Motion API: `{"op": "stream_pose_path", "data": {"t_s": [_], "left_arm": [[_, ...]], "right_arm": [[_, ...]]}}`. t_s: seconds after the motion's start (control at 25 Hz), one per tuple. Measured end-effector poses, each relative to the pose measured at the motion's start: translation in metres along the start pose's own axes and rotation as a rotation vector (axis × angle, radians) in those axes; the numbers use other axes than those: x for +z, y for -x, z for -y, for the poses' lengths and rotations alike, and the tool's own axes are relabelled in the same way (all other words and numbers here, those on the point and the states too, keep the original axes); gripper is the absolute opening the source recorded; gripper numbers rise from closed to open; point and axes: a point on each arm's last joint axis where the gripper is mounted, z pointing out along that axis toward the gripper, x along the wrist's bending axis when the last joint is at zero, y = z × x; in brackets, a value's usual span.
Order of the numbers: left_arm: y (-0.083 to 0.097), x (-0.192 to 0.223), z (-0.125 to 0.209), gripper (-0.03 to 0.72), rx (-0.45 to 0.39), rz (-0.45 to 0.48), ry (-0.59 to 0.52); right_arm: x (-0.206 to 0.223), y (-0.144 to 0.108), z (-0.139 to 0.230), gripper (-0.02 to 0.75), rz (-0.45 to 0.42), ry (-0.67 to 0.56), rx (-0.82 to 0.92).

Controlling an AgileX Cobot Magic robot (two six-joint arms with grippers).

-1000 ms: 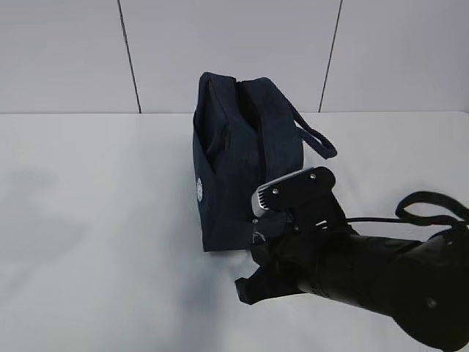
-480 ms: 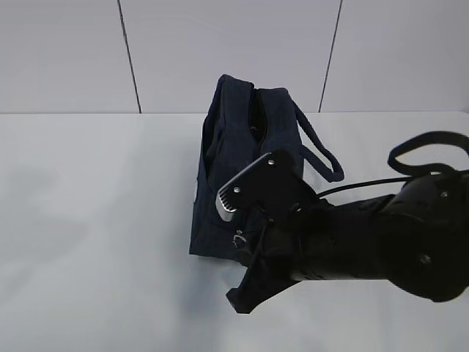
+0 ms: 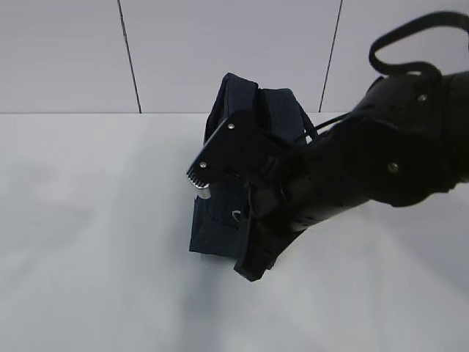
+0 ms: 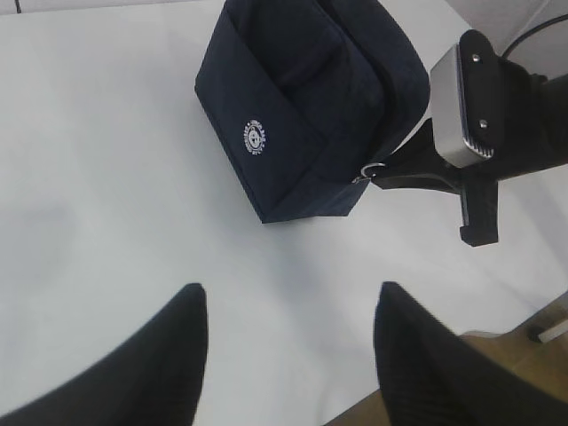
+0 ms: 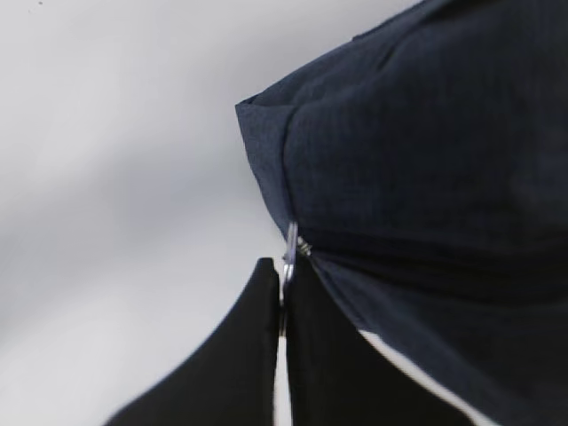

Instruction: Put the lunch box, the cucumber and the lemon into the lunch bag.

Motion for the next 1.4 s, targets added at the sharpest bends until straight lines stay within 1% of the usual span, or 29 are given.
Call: {"op": "stream_pose_path", "data": {"t_s": [0.16, 0.4, 0.52, 0.8, 1.16, 1.4], "left_arm": [[0.0, 0.0, -0.002, 0.434, 0.0, 0.003, 0.019], [0.001, 0.0, -0.004, 0.434, -0.001, 0.008, 0.044], [0.001, 0.0, -0.005, 0.434, -0.001, 0.01, 0.056], [0.001, 0.0, -0.006, 0.434, -0.001, 0.011, 0.064], [0.001, 0.0, -0.006, 0.434, -0.001, 0.011, 0.064], [0.001, 0.0, -0.007, 0.434, -0.003, 0.013, 0.074]], "right_arm": [[-0.011, 0.007, -0.011, 0.008, 0.0, -0.038, -0.091], [-0.019, 0.009, -0.013, 0.008, -0.024, -0.11, -0.206], [-0.021, 0.01, -0.015, 0.008, -0.029, -0.121, -0.255], [-0.036, 0.013, -0.033, 0.008, -0.069, -0.083, -0.356], [-0.062, 0.026, -0.063, 0.008, -0.013, 0.012, -0.411], [-0.068, 0.035, -0.077, 0.008, 0.031, 0.026, -0.435]]}}
